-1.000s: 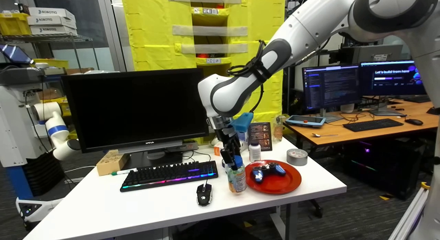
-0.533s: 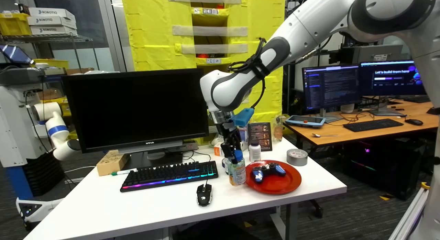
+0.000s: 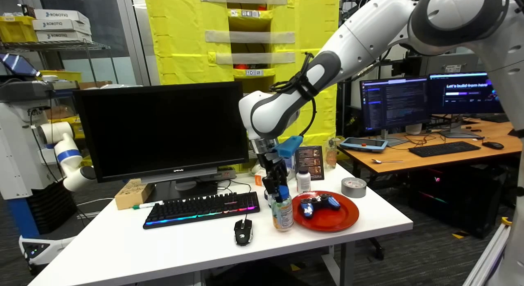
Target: Remove the container from the orange plate and put it on the white table
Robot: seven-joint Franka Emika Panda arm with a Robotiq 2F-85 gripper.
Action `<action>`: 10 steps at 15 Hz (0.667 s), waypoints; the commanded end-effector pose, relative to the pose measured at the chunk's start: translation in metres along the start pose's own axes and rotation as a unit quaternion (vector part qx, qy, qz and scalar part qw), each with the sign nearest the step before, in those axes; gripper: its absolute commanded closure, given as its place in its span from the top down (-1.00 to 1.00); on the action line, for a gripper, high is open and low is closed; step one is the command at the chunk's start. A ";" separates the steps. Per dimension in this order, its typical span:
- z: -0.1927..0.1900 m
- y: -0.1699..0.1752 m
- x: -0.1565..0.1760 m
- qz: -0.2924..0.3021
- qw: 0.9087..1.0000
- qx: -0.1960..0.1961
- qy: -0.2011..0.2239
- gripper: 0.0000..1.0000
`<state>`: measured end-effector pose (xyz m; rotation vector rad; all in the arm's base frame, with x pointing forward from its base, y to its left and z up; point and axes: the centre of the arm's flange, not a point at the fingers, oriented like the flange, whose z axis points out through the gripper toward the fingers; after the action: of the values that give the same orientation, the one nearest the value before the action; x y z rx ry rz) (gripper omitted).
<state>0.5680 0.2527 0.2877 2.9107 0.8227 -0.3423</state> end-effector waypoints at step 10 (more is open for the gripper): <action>0.000 0.000 -0.006 0.022 0.999 0.029 0.011 0.99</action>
<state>0.5702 0.2533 0.2719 2.9688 0.7867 -0.3583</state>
